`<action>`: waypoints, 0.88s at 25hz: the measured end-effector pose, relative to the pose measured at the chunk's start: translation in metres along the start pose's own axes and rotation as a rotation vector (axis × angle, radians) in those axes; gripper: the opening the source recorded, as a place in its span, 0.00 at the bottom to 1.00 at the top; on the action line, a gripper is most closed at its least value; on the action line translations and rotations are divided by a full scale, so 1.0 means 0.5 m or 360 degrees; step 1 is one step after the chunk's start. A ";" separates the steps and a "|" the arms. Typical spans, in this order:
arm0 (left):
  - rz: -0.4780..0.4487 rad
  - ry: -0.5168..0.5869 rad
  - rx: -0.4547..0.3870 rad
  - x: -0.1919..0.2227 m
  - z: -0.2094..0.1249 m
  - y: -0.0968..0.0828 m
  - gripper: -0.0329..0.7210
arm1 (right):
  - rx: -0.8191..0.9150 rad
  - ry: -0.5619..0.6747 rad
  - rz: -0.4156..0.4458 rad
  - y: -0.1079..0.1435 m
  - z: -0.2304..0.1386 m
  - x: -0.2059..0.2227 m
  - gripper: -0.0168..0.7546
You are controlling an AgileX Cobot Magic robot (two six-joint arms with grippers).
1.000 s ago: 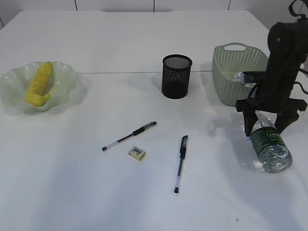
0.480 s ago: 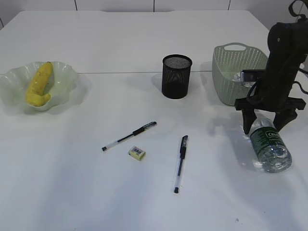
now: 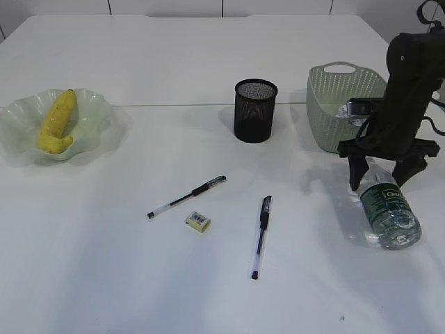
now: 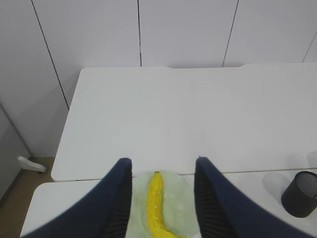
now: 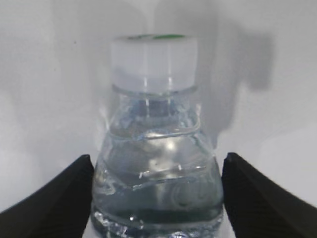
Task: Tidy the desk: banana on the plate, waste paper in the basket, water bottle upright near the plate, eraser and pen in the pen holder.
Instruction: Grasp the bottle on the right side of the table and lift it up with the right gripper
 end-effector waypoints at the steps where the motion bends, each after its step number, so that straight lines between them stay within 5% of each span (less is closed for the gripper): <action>1: 0.0000 0.0000 0.0000 0.000 0.000 0.000 0.43 | 0.0000 0.0001 0.0000 0.000 0.000 0.002 0.78; 22: -0.0008 0.0037 -0.0005 0.021 -0.008 0.001 0.43 | -0.0007 -0.0026 -0.0007 0.001 0.014 0.015 0.78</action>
Point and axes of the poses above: a point on each arm's last joint axis where the gripper is mounted, x pointing out along that axis toward the gripper, y along the wrist's bending axis when the last joint is at zero, z = x × y, the point moved 8 cm from there along x, pointing out along that axis toward the gripper, and after that the axes turned 13 degrees about x, right-handed, at the moved point
